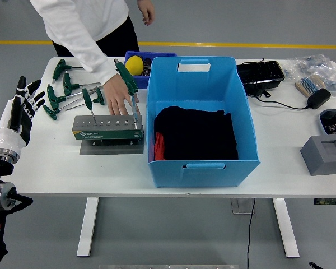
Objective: Lift tool from toolbox,place it in box,lift tool from toolbox,place it in box
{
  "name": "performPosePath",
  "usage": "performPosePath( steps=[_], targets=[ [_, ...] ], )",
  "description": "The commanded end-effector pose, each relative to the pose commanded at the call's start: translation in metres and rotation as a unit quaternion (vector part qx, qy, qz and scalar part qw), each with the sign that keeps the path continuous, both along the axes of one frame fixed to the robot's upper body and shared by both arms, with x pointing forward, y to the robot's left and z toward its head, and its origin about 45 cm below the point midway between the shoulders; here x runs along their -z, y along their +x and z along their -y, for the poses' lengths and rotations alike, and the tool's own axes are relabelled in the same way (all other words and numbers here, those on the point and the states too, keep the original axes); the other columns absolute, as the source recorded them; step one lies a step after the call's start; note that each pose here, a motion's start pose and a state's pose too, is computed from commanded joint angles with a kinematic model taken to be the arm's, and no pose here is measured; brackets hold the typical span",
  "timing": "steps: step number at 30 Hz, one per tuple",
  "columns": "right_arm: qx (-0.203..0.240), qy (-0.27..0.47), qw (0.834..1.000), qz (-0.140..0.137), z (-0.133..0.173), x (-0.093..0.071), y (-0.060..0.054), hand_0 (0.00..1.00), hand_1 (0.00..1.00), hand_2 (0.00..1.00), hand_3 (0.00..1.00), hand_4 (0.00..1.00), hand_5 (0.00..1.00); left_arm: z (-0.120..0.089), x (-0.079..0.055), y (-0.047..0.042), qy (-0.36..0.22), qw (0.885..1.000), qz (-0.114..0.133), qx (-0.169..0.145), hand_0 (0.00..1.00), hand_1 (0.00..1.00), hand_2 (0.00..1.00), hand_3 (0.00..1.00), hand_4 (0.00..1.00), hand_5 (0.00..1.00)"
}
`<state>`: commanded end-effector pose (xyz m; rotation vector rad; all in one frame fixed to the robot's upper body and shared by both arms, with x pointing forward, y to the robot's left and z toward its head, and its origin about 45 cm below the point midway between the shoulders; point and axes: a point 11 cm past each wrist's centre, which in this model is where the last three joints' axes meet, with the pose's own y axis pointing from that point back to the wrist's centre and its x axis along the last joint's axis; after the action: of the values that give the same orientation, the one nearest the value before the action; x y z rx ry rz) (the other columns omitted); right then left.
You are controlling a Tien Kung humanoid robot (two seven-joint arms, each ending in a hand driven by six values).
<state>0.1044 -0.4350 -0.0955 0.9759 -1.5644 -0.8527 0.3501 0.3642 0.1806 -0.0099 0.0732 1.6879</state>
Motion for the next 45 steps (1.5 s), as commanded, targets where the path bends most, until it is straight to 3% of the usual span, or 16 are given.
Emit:
performPosePath(
  steps=[3, 8, 9, 21, 23, 26, 27, 29, 32, 33, 35, 38, 39, 40, 44, 45],
  targets=[
    [-0.001, 0.0, 1.0, 0.0, 0.0, 0.0, 0.0, 0.619, 0.592, 0.679, 0.575, 0.837, 0.699, -0.001, 0.0, -0.0001, -0.001, 1.0, 0.001, -0.003, 0.931, 0.998, 0.998, 0.935, 0.998, 0.998],
    [-0.001, 0.0, 1.0, 0.0, 0.0, 0.0, 0.0, 0.619, 0.592, 0.679, 0.575, 0.837, 0.699, -0.002, 0.0, -0.0005, -0.002, 1.0, 0.004, -0.009, 0.931, 0.998, 0.998, 0.935, 0.998, 0.998],
    [-0.001, 0.0, 1.0, 0.0, 0.0, 0.0, 0.0, 0.618, 0.592, 0.679, 0.575, 0.837, 0.698, -0.002, -0.001, -0.0005, -0.002, 1.0, 0.005, -0.01, 0.936, 0.998, 0.998, 0.983, 0.998, 0.998],
    [-0.001, 0.0, 1.0, -0.001, 0.0, 0.0, 0.0, 0.619, 0.592, 0.678, 0.574, 0.837, 0.698, -0.006, -0.004, -0.0007, 0.017, 0.999, 0.011, -0.032, 0.926, 0.985, 0.998, 0.977, 0.998, 0.996],
    [0.0, 0.0, 1.0, -0.001, 0.0, 0.0, 0.0, 0.619, 0.592, 0.678, 0.574, 0.837, 0.698, -0.007, -0.009, -0.0006, 0.044, 0.998, 0.014, -0.039, 0.926, 0.985, 0.998, 0.977, 0.998, 0.996],
    [0.0, 0.0, 1.0, -0.002, 0.0, 0.0, -0.001, 0.619, 0.592, 0.678, 0.574, 0.837, 0.698, -0.004, -0.028, 0.0021, 0.108, 0.993, 0.031, -0.035, 0.926, 0.985, 0.998, 0.977, 0.998, 0.996],
    [0.0, 0.0, 1.0, -0.002, 0.0, 0.0, -0.001, 0.619, 0.591, 0.678, 0.575, 0.838, 0.698, -0.002, -0.034, 0.0034, 0.13, 0.99, 0.038, -0.031, 0.956, 0.998, 0.998, 0.979, 0.998, 0.833],
    [0.0, 0.0, 1.0, -0.003, 0.0, 0.001, -0.002, 0.619, 0.591, 0.678, 0.575, 0.838, 0.698, 0.009, -0.056, 0.0089, 0.187, 0.98, 0.062, -0.012, 0.956, 0.998, 0.998, 0.979, 0.998, 0.833],
    [0.0, 0.0, 1.0, -0.005, 0.0, 0.001, -0.004, 0.619, 0.591, 0.678, 0.575, 0.838, 0.698, 0.029, -0.082, 0.0188, 0.273, 0.957, 0.092, 0.035, 0.956, 0.998, 0.998, 0.979, 0.998, 0.833],
    [0.0, 0.0, 1.0, -0.006, 0.0, 0.001, -0.004, 0.619, 0.592, 0.678, 0.574, 0.838, 0.698, 0.036, -0.089, 0.0222, 0.302, 0.947, 0.1, 0.053, 0.991, 0.998, 0.998, 0.974, 0.998, 0.733],
    [0.0, 0.0, 1.0, -0.007, 0.0, 0.001, -0.005, 0.619, 0.592, 0.678, 0.574, 0.838, 0.698, 0.052, -0.1, 0.0303, 0.366, 0.919, 0.112, 0.094, 0.991, 0.998, 0.998, 0.974, 0.998, 0.733],
    [-0.001, 0.0, 1.0, -0.008, 0.0, 0.001, -0.006, 0.619, 0.592, 0.678, 0.574, 0.838, 0.698, 0.078, -0.11, 0.0413, 0.463, 0.864, 0.126, 0.151, 0.991, 0.998, 0.998, 0.974, 0.998, 0.733],
    [-0.001, -0.001, 1.0, -0.008, 0.0, 0.001, -0.006, 0.62, 0.594, 0.678, 0.575, 0.838, 0.696, 0.084, -0.111, 0.0445, 0.491, 0.845, 0.126, 0.167, 0.983, 0.998, 0.998, 0.965, 0.998, 0.659],
    [-0.001, -0.001, 1.0, -0.008, 0.0, 0.001, -0.006, 0.62, 0.594, 0.678, 0.575, 0.838, 0.696, 0.093, -0.113, 0.0477, 0.521, 0.824, 0.128, 0.181, 0.983, 0.998, 0.998, 0.965, 0.998, 0.659],
    [0.002, 0.0, 1.0, -0.01, 0.0, 0.002, -0.009, 0.62, 0.594, 0.678, 0.575, 0.838, 0.696, 0.119, -0.105, 0.0551, 0.614, 0.749, 0.11, 0.223, 0.983, 0.998, 0.998, 0.965, 0.998, 0.659],
    [0.003, 0.0, 1.0, -0.01, 0.0, 0.002, -0.009, 0.62, 0.594, 0.679, 0.575, 0.838, 0.697, 0.124, -0.103, 0.0565, 0.628, 0.736, 0.103, 0.229, 0.975, 0.997, 0.998, 0.963, 0.998, 0.67]
  ],
)
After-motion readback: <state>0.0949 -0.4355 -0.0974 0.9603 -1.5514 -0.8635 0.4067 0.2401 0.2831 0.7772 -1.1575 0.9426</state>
